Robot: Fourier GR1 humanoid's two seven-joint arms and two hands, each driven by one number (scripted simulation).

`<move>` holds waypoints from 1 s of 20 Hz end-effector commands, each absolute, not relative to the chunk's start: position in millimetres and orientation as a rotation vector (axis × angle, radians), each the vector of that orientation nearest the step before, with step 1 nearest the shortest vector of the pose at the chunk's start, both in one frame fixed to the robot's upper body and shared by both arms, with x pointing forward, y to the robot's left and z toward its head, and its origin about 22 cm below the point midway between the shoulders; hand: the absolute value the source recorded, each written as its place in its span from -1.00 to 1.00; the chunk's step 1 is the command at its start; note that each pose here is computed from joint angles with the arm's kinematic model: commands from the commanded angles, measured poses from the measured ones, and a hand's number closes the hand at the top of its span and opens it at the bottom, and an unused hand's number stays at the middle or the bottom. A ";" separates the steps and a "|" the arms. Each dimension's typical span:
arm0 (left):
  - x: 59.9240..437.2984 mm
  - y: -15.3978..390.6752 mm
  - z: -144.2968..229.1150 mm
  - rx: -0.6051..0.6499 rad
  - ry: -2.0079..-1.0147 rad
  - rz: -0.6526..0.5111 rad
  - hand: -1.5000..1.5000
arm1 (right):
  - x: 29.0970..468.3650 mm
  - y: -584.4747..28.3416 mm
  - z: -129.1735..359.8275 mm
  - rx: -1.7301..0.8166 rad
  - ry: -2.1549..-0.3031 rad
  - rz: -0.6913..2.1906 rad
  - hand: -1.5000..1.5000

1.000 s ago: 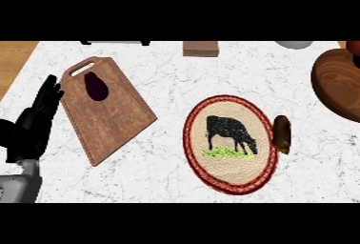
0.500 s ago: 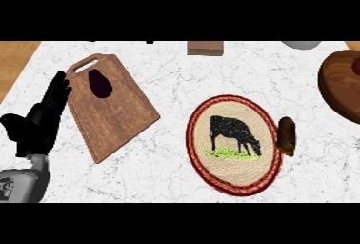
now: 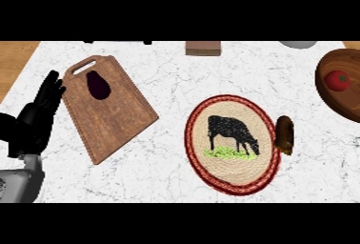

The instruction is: Pick the tomato from the placemat and place it in the bowl

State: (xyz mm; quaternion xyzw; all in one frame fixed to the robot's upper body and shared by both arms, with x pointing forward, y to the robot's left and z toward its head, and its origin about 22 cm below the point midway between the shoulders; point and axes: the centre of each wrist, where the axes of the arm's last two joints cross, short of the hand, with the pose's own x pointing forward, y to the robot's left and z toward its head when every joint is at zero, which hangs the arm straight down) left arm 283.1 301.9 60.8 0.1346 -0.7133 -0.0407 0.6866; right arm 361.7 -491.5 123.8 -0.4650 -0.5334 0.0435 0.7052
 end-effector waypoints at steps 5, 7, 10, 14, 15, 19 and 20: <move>289.3 308.9 63.6 0.315 -1.604 -0.068 0.00 | 337.6 -526.3 144.5 -0.832 -1.551 -0.430 -1.00; 276.6 304.7 56.4 0.308 -1.568 -0.060 0.00 | 306.1 -551.1 129.6 -0.815 -1.543 -0.438 -1.00; 283.9 305.5 64.9 0.321 -1.582 -0.066 0.00 | 264.4 -582.7 127.4 -0.785 -1.496 -0.444 -1.00; 282.6 313.3 49.3 0.336 -1.578 -0.066 0.00 | 225.3 -600.5 107.8 -0.745 -1.487 -0.450 -1.00; 270.6 313.3 58.1 0.308 -1.584 -0.067 0.00 | 208.7 -607.8 103.5 -0.749 -1.509 -0.448 -1.00; 277.0 308.0 47.2 0.328 -1.575 -0.064 0.00 | 182.0 -621.2 106.4 -0.618 -1.551 -0.443 -1.00; 286.7 288.8 43.0 0.346 -1.570 -0.058 0.00 | 180.9 -622.7 109.8 -0.616 -1.575 -0.462 -1.00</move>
